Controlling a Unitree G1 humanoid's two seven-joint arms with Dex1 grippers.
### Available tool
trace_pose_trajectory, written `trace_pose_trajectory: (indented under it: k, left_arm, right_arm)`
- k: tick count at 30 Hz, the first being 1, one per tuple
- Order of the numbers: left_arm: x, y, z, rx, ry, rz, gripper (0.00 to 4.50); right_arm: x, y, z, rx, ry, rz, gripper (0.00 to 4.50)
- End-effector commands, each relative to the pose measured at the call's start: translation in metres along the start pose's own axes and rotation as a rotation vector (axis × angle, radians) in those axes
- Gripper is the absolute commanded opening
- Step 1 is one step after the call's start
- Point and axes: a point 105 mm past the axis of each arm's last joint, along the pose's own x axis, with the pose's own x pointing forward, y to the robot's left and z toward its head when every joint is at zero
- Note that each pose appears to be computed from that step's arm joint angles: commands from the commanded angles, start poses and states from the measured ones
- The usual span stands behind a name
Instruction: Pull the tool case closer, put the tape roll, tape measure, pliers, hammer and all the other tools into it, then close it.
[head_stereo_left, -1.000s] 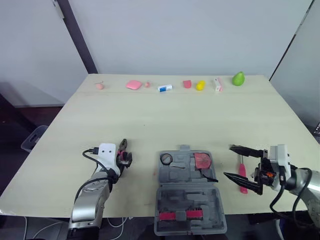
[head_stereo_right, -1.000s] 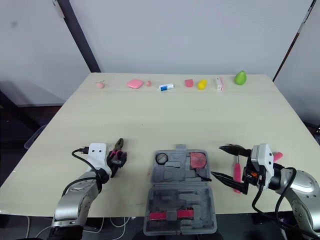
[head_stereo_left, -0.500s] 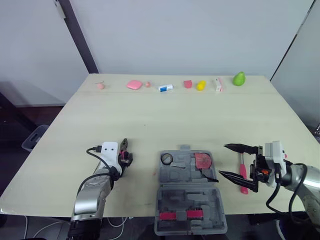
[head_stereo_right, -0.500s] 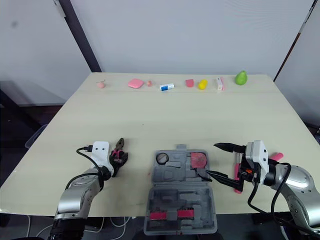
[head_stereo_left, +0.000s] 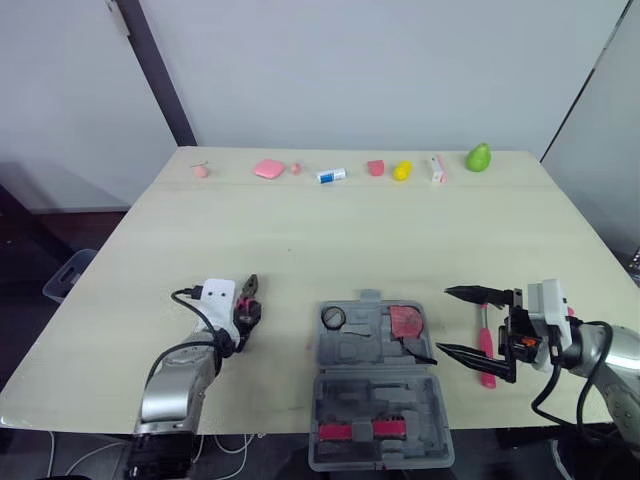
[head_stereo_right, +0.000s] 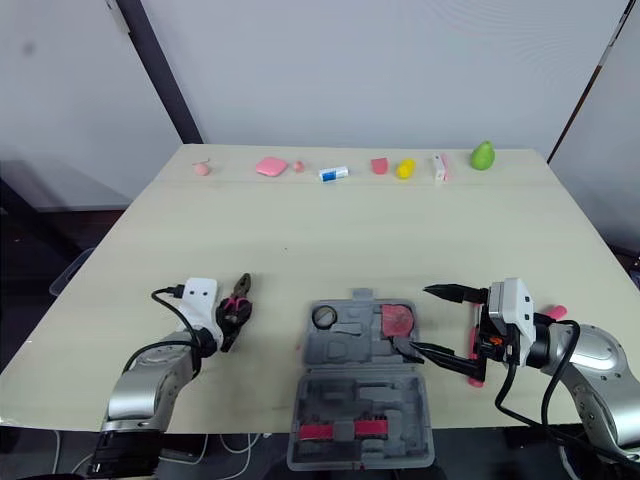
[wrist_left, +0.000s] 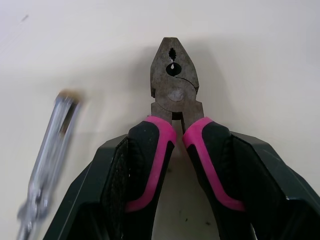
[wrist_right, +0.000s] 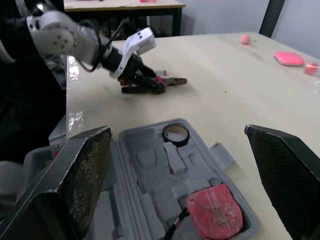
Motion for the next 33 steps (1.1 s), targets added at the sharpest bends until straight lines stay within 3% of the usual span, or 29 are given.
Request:
trace_pose_trajectory:
  k: [1,11,17,25,33]
  left_arm:
    - [-0.005,-0.013,0.037,0.128,-0.094,-0.133,2.52]
    - [-0.009,-0.063,0.081,0.353,-0.128,-0.536,2.52]
    - [-0.011,-0.110,0.107,0.508,-0.149,-0.838,2.52]
    - [-0.016,-0.157,0.119,0.685,-0.140,-1.117,2.52]
    - [-0.016,-0.179,0.126,0.771,-0.174,-1.212,2.52]
  right_arm:
    - [0.000,-0.002,0.001,-0.030,0.026,0.005,4.50]
    - [0.006,-0.017,0.000,-0.016,0.063,-0.065,4.50]
    - [0.020,-0.025,-0.013,-0.052,0.216,-0.099,4.50]
    - [0.045,-0.042,-0.013,-0.112,0.324,-0.084,4.50]
    - [0.063,-0.046,-0.017,-0.136,0.431,-0.003,4.50]
